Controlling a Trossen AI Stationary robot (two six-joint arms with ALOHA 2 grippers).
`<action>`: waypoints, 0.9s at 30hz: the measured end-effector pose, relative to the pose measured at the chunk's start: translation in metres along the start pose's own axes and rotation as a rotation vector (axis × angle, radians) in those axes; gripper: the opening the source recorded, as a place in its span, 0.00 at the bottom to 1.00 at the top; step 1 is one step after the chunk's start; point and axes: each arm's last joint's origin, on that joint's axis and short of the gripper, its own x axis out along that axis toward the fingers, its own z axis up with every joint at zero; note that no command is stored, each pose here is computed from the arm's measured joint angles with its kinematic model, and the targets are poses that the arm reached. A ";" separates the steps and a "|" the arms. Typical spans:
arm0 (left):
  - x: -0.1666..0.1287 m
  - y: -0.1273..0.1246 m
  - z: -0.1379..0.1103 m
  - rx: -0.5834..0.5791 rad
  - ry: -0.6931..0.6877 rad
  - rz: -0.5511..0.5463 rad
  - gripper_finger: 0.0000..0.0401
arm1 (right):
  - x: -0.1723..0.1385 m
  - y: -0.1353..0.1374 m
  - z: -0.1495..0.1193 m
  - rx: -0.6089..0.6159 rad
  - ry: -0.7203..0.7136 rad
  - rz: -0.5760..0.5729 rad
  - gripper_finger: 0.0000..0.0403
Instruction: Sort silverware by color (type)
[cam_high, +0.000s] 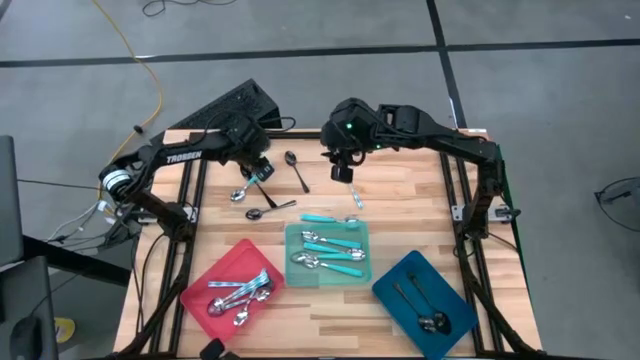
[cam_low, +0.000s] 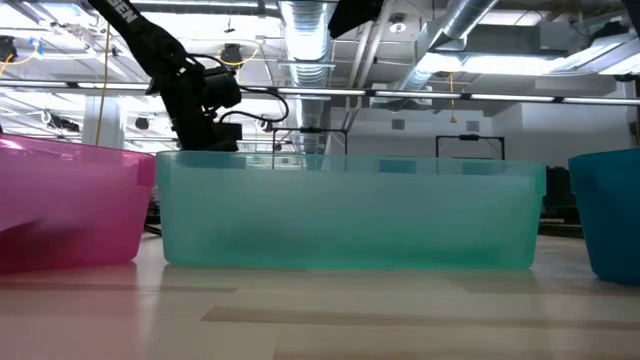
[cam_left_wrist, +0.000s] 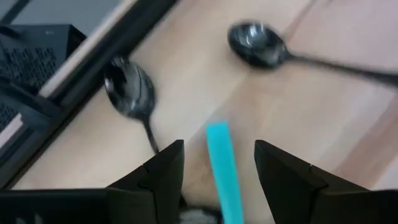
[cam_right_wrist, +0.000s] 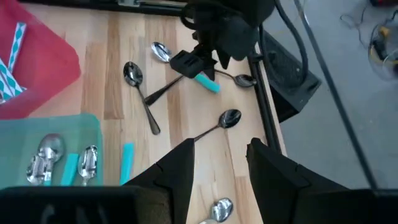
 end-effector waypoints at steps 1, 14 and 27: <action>0.001 -0.001 0.000 -0.010 -0.017 0.001 0.45 | 0.000 -0.001 -0.001 0.014 0.003 0.012 0.42; 0.028 -0.009 -0.017 0.071 0.142 0.036 0.55 | 0.003 -0.011 -0.003 -0.031 0.008 0.020 0.42; 0.057 -0.017 -0.019 0.058 0.236 0.040 0.43 | 0.002 -0.022 -0.011 0.046 0.062 0.015 0.42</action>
